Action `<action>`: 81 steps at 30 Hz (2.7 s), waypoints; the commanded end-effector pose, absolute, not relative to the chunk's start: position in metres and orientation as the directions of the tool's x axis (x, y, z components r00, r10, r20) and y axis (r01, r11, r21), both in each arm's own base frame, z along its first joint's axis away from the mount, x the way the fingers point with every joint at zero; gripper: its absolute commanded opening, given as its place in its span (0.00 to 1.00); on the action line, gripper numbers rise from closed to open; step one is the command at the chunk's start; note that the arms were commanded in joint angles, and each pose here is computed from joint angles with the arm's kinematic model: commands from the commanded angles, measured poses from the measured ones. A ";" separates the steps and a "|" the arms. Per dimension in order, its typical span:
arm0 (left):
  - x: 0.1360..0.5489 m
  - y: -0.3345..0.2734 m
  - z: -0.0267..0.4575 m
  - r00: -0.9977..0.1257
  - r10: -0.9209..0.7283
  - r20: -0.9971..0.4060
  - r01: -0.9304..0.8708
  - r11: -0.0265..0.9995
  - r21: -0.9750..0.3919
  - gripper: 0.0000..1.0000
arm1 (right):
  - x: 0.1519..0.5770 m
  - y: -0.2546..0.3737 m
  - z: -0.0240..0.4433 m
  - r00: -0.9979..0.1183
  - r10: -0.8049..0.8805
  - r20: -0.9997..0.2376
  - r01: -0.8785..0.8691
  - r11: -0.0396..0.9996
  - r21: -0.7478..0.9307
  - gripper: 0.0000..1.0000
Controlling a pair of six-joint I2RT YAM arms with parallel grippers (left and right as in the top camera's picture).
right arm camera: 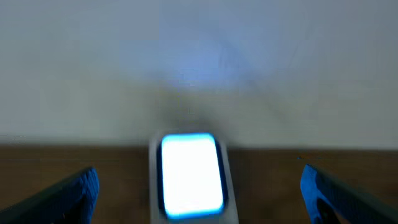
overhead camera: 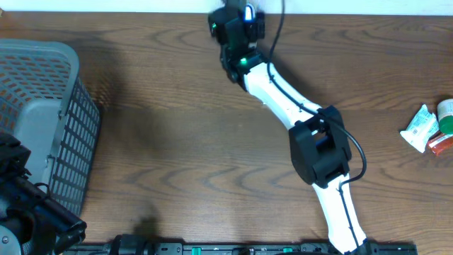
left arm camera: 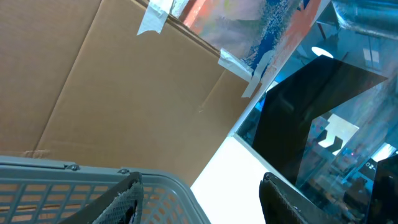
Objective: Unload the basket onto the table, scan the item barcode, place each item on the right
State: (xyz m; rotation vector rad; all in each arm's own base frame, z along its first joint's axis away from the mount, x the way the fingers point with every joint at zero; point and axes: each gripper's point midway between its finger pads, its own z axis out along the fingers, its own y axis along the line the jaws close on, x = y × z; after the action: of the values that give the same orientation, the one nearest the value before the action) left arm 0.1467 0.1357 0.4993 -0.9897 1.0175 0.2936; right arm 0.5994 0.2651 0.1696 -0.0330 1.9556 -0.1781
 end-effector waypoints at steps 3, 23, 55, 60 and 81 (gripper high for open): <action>0.146 0.136 0.500 0.537 -0.223 -0.813 -0.618 0.553 -0.560 0.61 | 0.544 0.273 0.173 -0.525 -0.089 -0.846 0.083 0.985 -0.154 0.99; 0.146 0.136 0.500 0.537 -0.223 -0.813 -0.618 0.553 -0.560 0.61 | 0.454 0.187 0.038 -0.918 0.249 -0.308 0.299 0.946 -0.128 0.66; 0.146 0.136 0.499 0.537 -0.223 -0.814 -0.618 0.553 -0.559 0.61 | 0.454 0.203 0.008 -0.930 0.256 -0.262 0.272 0.962 -0.025 0.17; 0.146 0.136 0.500 0.537 -0.223 -0.813 -0.618 0.553 -0.560 0.61 | 0.434 0.166 -0.014 -0.938 0.266 -0.221 0.303 0.941 -0.152 0.08; 0.146 0.136 0.500 0.537 -0.223 -0.813 -0.618 0.552 -0.560 0.61 | 0.453 0.135 0.099 -0.897 0.324 -0.301 0.330 0.943 0.029 0.99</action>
State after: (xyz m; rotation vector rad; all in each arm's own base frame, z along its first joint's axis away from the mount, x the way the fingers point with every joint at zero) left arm 0.1467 0.1357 0.4993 -0.9897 1.0172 0.2934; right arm 0.4567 0.1244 0.1188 0.5850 2.7093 -0.0612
